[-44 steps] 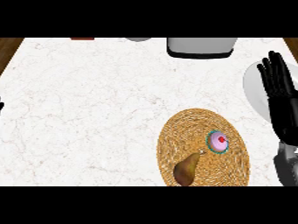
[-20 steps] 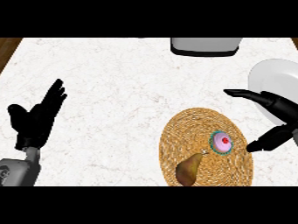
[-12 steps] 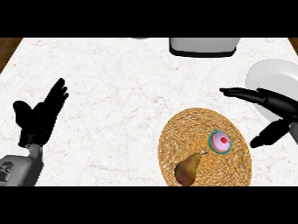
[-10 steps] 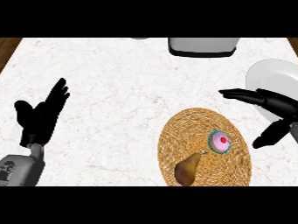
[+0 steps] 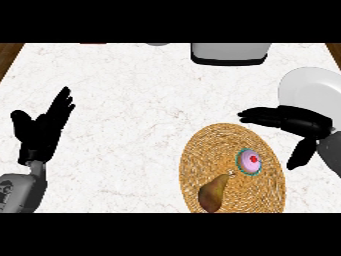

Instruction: Pick the cupcake from the placemat and place it in the plate

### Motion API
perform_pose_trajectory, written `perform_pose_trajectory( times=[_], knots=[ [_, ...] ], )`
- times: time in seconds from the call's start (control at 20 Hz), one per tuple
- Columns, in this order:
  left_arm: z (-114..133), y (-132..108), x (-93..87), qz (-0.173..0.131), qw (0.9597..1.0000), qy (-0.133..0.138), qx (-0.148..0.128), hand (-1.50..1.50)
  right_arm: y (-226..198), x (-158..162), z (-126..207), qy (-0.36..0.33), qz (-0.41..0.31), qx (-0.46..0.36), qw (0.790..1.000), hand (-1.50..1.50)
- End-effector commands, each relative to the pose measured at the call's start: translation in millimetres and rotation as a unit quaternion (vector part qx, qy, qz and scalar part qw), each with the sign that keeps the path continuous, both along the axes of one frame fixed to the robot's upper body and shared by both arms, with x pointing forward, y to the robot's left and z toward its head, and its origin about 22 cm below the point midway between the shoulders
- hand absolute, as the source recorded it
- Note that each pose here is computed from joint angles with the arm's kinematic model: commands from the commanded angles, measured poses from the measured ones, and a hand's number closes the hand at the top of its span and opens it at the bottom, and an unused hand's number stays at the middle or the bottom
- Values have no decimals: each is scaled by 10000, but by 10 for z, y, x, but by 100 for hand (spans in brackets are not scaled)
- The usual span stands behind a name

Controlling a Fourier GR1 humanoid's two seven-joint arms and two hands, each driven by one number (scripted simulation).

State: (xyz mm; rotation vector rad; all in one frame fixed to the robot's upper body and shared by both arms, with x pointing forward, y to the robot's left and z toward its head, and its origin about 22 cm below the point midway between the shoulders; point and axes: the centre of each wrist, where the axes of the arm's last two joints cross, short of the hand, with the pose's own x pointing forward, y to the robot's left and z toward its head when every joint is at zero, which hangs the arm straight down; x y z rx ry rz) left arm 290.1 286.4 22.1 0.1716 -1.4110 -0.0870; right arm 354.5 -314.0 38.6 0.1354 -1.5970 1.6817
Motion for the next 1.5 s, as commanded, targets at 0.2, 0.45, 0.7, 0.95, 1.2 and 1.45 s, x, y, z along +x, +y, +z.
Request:
perform_pose_trajectory(
  times=[0.2,0.45,0.7,0.95,1.2,1.45],
  knots=[
    [92,-108,-47,18,10000,41,-11,0,393,74,-98,125,565,-637,9963,-150],
    [9,-82,-60,45,10000,-18,16,0,528,-42,-100,208,602,-837,9945,-150],
    [-116,-16,62,34,10000,46,70,0,672,-39,-131,60,547,-994,9935,-150],
    [-48,-44,-113,20,10000,37,-40,0,698,98,-141,-24,533,-922,9943,-150],
    [-10,-57,104,-20,10000,63,-47,0,643,-18,-351,-74,725,-1268,9892,-150],
    [-67,-103,-213,68,9999,73,-65,0,640,-208,-581,52,1329,-1485,9799,150]
  ],
)
